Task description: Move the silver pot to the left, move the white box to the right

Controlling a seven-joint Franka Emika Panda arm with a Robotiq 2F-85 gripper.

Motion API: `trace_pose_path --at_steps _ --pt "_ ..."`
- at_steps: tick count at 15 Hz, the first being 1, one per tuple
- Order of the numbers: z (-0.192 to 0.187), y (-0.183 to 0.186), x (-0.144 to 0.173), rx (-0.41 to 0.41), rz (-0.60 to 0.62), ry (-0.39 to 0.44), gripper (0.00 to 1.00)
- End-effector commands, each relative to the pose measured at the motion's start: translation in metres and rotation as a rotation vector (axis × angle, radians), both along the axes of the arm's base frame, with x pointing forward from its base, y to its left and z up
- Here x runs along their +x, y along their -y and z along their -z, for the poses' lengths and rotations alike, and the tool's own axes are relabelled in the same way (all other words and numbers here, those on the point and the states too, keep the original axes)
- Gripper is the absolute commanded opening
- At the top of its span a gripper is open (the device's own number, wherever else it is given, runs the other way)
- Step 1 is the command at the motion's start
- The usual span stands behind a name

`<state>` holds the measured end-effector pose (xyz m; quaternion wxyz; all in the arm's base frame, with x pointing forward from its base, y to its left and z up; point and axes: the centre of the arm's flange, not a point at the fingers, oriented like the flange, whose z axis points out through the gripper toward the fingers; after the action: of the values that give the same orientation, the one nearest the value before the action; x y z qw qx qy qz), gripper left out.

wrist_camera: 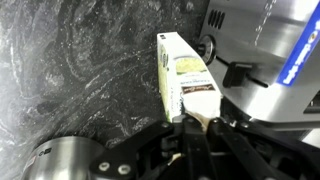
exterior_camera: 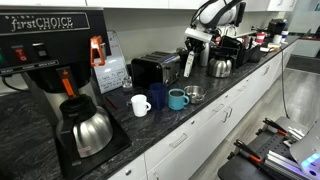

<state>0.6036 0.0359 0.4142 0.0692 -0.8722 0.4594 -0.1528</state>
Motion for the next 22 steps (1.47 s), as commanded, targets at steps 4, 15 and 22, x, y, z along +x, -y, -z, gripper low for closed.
trace_pose_path --at_steps 4,15,22 --pt "0.011 0.038 -0.006 -0.084 0.171 -0.059 0.01" --pt "0.055 0.043 0.015 -0.150 0.355 -0.176 0.29" --pt "0.050 0.046 0.007 -0.138 0.407 -0.235 0.70"
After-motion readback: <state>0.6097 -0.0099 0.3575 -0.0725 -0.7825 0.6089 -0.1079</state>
